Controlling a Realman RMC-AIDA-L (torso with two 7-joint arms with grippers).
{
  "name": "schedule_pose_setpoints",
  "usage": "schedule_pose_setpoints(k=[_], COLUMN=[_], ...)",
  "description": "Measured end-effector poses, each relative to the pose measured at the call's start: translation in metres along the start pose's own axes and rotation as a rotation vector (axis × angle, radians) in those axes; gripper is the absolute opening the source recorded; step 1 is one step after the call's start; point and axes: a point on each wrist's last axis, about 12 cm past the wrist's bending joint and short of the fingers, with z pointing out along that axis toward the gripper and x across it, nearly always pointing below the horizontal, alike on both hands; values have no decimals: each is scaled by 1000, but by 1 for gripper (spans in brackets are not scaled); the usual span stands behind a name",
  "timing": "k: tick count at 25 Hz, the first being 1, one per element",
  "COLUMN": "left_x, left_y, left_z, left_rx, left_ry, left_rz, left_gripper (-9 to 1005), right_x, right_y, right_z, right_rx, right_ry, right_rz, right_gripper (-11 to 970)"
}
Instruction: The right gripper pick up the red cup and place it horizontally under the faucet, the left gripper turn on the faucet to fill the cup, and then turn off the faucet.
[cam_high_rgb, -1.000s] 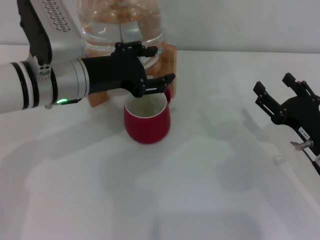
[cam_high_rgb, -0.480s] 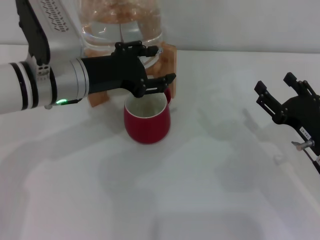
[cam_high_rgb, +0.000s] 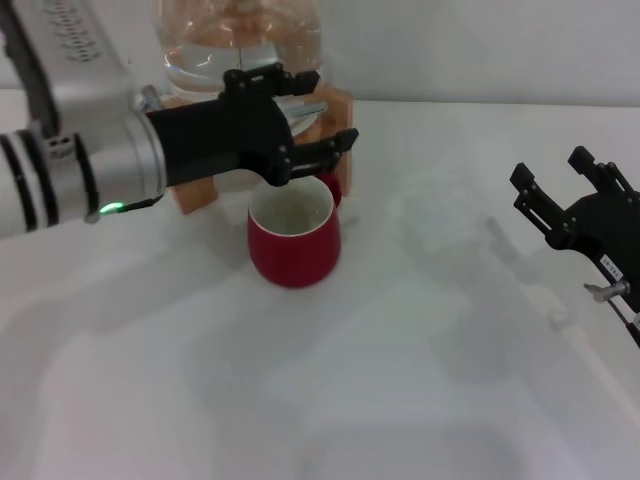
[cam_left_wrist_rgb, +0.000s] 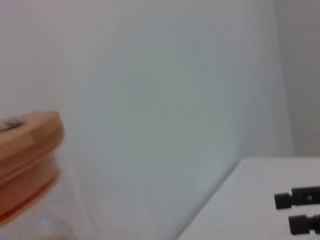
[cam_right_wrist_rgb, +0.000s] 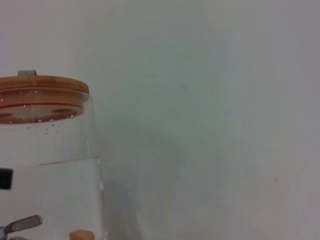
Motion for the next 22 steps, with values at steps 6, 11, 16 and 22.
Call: schedule_pose_setpoints(k=[6,11,16,22], left_x=[11,26,40,64], left_y=[-12,-25,-38,-47], left_z=[-20,-42,-60,-74], left_rx=[-50,-130,-204,-306], left_ry=[-76,-154,-196,-224], left_rz=[-46,-62,-99,-152], left_gripper=[757,756,756,756], right_x=[0,0,1,3], right_y=[0,1,1,0], right_z=[1,2,1,-2], right_rx=[-1,-7,-13,-16], right_ry=[-1,1,10,20], right_rz=[-1,-4,-15,-25], right_gripper=[807,807,808,807])
